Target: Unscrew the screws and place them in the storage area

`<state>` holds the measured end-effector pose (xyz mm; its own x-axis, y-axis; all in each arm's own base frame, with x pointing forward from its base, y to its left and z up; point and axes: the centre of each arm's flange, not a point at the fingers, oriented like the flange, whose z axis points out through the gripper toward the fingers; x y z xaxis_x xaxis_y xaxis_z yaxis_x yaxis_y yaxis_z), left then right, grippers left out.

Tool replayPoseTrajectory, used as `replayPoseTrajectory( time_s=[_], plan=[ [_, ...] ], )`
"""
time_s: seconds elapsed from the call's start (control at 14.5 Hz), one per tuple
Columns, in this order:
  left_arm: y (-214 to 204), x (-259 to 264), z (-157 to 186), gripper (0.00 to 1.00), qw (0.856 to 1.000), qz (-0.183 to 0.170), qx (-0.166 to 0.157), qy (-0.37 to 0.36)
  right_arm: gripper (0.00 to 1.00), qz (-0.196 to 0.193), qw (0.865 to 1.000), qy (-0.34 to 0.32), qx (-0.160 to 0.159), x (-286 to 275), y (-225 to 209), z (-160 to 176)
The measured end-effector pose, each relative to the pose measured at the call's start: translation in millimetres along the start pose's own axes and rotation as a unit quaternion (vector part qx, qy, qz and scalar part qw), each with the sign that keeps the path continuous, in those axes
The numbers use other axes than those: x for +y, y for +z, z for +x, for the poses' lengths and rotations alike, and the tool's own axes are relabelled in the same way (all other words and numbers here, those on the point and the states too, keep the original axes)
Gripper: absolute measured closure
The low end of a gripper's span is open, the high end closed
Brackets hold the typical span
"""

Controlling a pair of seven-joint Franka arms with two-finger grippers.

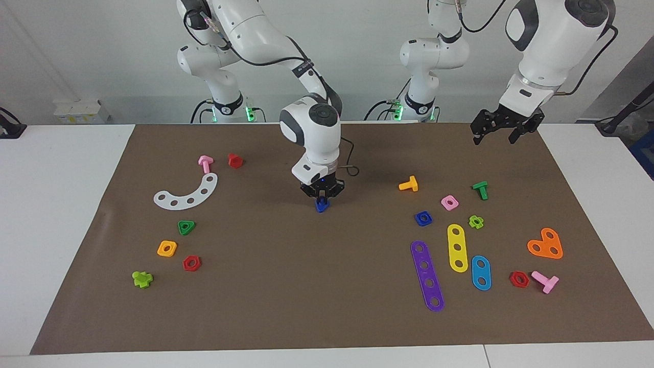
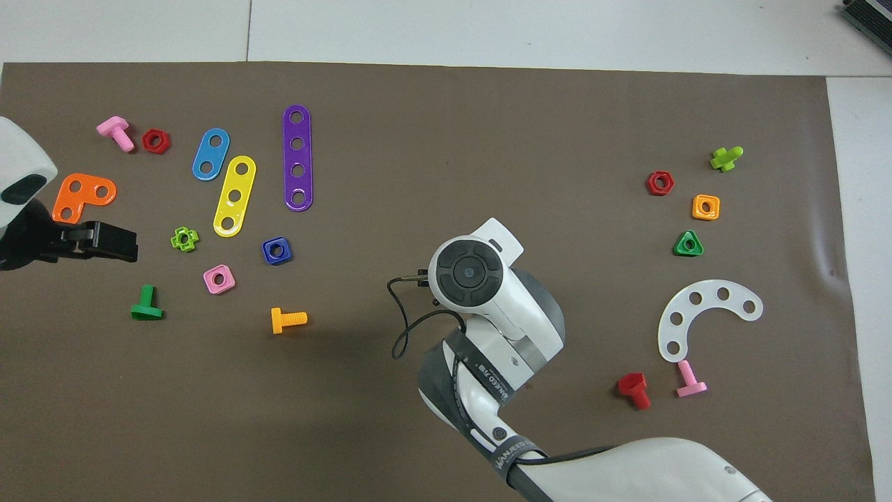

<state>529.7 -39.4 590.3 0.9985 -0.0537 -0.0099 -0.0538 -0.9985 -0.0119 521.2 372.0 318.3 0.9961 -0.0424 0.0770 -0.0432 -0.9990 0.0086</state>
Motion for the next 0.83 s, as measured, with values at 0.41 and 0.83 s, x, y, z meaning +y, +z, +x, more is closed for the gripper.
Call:
replayPoseTrajectory(
  time_s=[0.41,0.83],
  plan=[
    [-4.8,-3.2,5.8,0.0,1.0,-0.001,0.027,-0.003,0.81,0.006,0.999,0.047,0.024,54.7,-45.0,28.3],
    [-6.0,-4.0,7.7,0.0,0.999,-0.002,0.036,-0.004,0.81,-0.008,0.994,0.106,0.035,176.4,-63.9,62.8]
  ],
)
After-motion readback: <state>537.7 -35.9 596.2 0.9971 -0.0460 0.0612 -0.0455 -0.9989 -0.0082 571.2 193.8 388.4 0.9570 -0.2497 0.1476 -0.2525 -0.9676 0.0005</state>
